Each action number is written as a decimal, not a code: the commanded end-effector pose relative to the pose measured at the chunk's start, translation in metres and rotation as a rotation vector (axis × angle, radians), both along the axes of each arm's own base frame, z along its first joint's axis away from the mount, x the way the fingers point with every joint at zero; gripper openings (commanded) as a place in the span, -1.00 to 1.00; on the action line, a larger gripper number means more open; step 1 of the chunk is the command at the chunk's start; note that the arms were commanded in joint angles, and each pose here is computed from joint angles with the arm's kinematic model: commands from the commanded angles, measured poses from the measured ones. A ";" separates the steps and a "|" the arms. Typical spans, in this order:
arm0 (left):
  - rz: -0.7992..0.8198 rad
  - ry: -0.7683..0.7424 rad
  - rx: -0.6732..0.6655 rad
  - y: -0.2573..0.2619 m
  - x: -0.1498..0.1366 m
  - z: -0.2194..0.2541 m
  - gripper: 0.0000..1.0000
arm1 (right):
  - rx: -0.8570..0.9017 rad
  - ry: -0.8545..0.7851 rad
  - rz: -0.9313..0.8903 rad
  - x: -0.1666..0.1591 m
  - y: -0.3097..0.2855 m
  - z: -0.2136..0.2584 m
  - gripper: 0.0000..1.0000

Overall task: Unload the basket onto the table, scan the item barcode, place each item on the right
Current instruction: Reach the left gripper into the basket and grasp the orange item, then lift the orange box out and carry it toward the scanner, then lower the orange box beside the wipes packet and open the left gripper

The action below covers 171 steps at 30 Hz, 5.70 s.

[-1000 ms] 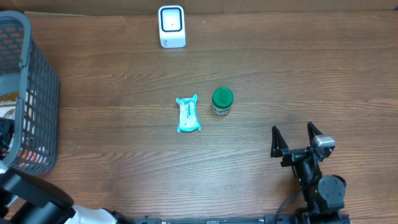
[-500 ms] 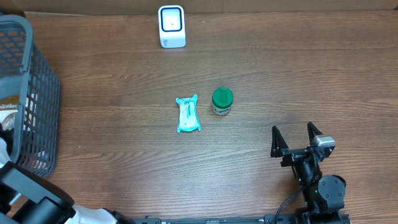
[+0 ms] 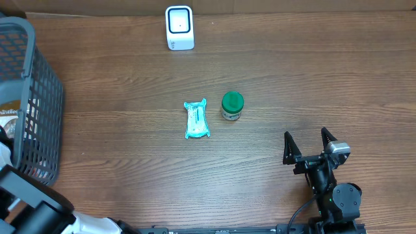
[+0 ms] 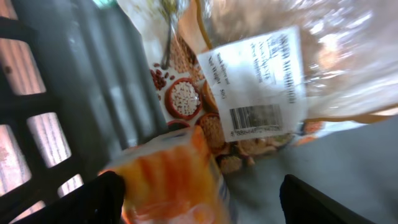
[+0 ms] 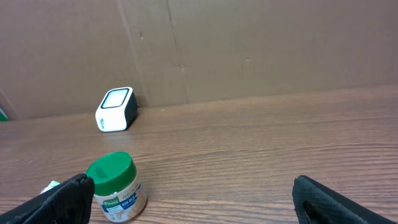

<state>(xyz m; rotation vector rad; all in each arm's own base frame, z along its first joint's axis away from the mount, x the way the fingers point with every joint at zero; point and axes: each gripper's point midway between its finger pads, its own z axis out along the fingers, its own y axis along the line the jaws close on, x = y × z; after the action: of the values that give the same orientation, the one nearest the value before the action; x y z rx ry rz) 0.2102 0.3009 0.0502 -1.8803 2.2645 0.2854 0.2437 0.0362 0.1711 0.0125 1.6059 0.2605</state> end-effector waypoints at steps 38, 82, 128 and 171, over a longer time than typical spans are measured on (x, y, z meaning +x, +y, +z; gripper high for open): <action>-0.261 -0.440 0.124 -0.004 0.119 0.268 -0.92 | 0.001 -0.005 -0.003 0.000 -0.001 -0.001 1.00; -1.249 0.147 0.020 -0.370 0.134 0.039 -0.92 | 0.001 -0.005 -0.003 0.000 -0.001 -0.001 1.00; -1.442 0.177 0.154 -0.368 0.146 -0.036 0.24 | 0.001 -0.005 -0.003 0.000 -0.001 -0.001 1.00; -1.401 -0.160 -0.092 -0.429 0.181 -0.013 0.18 | 0.001 -0.005 -0.003 0.000 -0.001 -0.001 1.00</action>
<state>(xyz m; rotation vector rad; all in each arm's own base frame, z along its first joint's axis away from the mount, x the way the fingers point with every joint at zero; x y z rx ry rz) 0.3783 -0.1230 0.0227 0.0274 2.8321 -0.1398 0.2437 0.0363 0.1711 0.0122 1.6060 0.2608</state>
